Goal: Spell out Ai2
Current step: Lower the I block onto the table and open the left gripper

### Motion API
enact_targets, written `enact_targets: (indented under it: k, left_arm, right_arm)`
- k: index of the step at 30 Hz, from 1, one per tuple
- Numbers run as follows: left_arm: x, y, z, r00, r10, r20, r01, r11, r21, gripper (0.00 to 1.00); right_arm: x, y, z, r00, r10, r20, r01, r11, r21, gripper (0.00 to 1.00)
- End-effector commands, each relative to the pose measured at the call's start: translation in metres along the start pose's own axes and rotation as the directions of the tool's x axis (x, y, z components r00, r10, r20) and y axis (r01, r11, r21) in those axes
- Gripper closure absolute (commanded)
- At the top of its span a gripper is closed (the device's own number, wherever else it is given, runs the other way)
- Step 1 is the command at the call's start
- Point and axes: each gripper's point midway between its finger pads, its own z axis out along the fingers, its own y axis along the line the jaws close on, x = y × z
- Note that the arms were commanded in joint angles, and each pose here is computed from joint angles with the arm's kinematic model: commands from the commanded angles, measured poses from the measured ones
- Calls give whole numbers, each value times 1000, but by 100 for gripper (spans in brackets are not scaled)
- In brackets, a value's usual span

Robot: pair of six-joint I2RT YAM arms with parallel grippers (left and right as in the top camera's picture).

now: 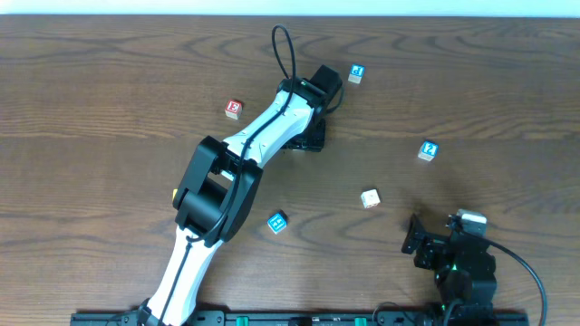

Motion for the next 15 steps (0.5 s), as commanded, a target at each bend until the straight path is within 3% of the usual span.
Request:
enact_targets:
  k: [1, 3, 10, 15]
  left_arm:
    - [-6, 4, 0, 1000, 15, 18, -15, 1000, -16, 43]
    - [-10, 3, -4, 998, 50, 30, -50, 999, -11, 37]
    - [-37, -7, -40, 984, 131, 118, -133, 991, 4, 27]
    - [-68, 4, -76, 956, 177, 235, -157, 982, -99, 14]
  right_arm:
    - [1, -1, 0, 1000, -11, -1, 11, 1000, 1, 1]
    - [1, -1, 0, 1000, -11, -1, 11, 1000, 1, 1]
    - [1, -1, 0, 1000, -11, -1, 11, 1000, 1, 1]
    - [1, -1, 0, 1000, -11, -1, 11, 1000, 1, 1]
